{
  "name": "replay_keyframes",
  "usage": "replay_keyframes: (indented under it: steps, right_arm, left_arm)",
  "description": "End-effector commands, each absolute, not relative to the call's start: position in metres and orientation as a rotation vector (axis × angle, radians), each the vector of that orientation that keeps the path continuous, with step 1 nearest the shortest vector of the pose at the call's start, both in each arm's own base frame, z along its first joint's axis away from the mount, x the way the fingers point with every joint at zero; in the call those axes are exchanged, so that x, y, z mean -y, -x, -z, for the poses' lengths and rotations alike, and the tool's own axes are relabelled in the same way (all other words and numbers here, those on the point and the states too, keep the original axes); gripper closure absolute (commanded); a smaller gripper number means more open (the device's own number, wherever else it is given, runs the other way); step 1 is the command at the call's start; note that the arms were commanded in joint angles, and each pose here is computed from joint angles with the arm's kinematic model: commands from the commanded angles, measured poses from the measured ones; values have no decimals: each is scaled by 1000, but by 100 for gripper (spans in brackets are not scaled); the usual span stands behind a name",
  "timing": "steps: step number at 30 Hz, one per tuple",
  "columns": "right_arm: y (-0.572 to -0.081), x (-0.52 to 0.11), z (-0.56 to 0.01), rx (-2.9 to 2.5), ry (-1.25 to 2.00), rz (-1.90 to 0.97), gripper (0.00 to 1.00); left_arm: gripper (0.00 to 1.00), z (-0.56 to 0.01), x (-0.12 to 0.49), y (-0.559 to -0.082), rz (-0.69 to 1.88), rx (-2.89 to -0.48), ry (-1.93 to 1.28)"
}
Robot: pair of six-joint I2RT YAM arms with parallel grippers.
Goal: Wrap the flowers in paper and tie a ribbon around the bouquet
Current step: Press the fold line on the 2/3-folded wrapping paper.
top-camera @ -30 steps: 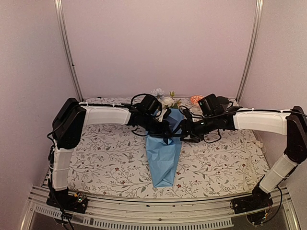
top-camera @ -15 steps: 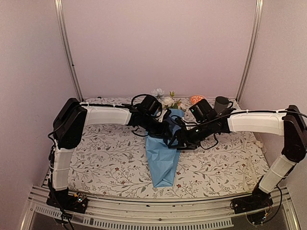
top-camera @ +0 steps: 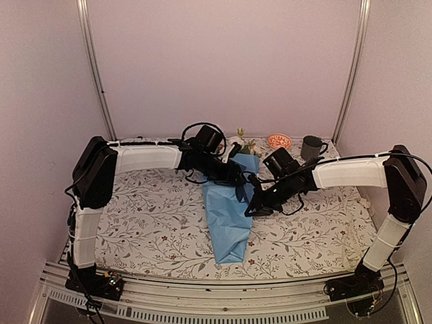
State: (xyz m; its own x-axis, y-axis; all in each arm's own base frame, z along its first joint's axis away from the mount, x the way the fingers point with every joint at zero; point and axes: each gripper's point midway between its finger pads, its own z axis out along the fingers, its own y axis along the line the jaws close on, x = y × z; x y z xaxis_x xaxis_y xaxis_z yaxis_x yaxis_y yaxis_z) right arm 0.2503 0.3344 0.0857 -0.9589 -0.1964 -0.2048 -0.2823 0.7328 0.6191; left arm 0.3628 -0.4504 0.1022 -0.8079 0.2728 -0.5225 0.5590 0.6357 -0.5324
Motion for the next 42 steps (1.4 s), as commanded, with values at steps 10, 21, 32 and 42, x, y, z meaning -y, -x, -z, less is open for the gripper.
replay_keyframes:
  steps: [10, 21, 32, 42]
  right_arm:
    - [-254, -321, -55, -2835, 204, -1190, 100]
    - [-248, -322, -43, -2837, 88, -1330, 100]
    - [-249, -315, -42, -2814, -18, -1350, 85]
    - [-288, -302, -59, -2724, -88, -1328, 69]
  left_arm:
    - [45, -240, 386, -339, 851, -2016, -813]
    - [62, -131, 401, -258, 532, -2075, -1125]
    - [57, -48, 441, -226, 224, -2058, -1499]
    - [55, -33, 443, -212, 243, -2012, -1686]
